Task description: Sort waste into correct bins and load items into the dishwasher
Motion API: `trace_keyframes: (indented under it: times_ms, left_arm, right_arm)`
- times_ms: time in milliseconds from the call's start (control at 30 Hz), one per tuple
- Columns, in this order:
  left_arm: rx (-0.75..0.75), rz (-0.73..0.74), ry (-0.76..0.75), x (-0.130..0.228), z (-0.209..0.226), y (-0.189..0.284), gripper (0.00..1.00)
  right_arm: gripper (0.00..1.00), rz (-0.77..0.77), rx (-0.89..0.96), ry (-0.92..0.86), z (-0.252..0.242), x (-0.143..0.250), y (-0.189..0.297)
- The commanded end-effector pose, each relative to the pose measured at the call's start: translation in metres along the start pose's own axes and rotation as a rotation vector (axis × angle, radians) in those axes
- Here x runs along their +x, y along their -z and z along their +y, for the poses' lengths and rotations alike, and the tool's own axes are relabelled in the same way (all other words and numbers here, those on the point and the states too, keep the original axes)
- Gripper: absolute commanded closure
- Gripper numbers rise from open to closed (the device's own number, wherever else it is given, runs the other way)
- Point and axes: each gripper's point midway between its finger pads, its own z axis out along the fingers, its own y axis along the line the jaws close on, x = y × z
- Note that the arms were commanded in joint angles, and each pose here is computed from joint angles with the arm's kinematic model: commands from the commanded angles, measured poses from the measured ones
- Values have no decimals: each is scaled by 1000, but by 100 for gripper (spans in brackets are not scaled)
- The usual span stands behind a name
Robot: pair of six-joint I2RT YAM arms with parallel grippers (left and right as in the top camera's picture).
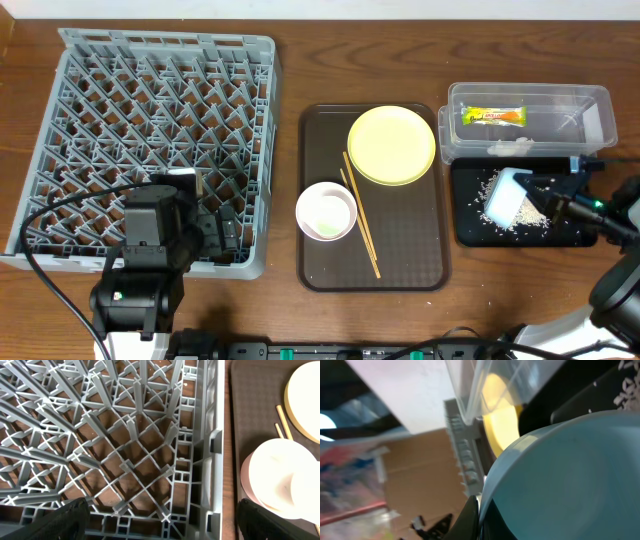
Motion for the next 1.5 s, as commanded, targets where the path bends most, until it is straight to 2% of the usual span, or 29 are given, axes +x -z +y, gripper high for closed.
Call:
trace_keyframes:
  times_ms: [0,133,333,567,667,767,900,1133,1467]
  left_arm:
    - [0,-22,10,-7,0,5,5]
    - [0,-22,10,-7,0,5,5]
    - [0,-22,10,-7,0,5,5]
    - [0,-22,10,-7,0,5,5]
    - [0,-22,10,-7,0,5,5]
    - [0,-22,10,-7,0,5,5]
    - [0,-22,10,-7,0,5,5]
    - [0,-22,10,-7,0,5,5]
    - [0,-22,10,-7,0,5,5]
  right_arm:
    - [99,-19,58,164,26,3,4]
    - [99,-37,164,316,57,15,8]
    - [99,19,340,525,71,43,-14]
    - [99,70,533,839,79,60,-73]
    - [99,44,653,1050,85,65,-106]
    - [99,6,698,1221,98,75,-133]
    - [99,2,682,1358,108,97,-169]
    - [99,124,709,1419,69,120,-223]
    - [97,199,786,1360,12,111,-256]
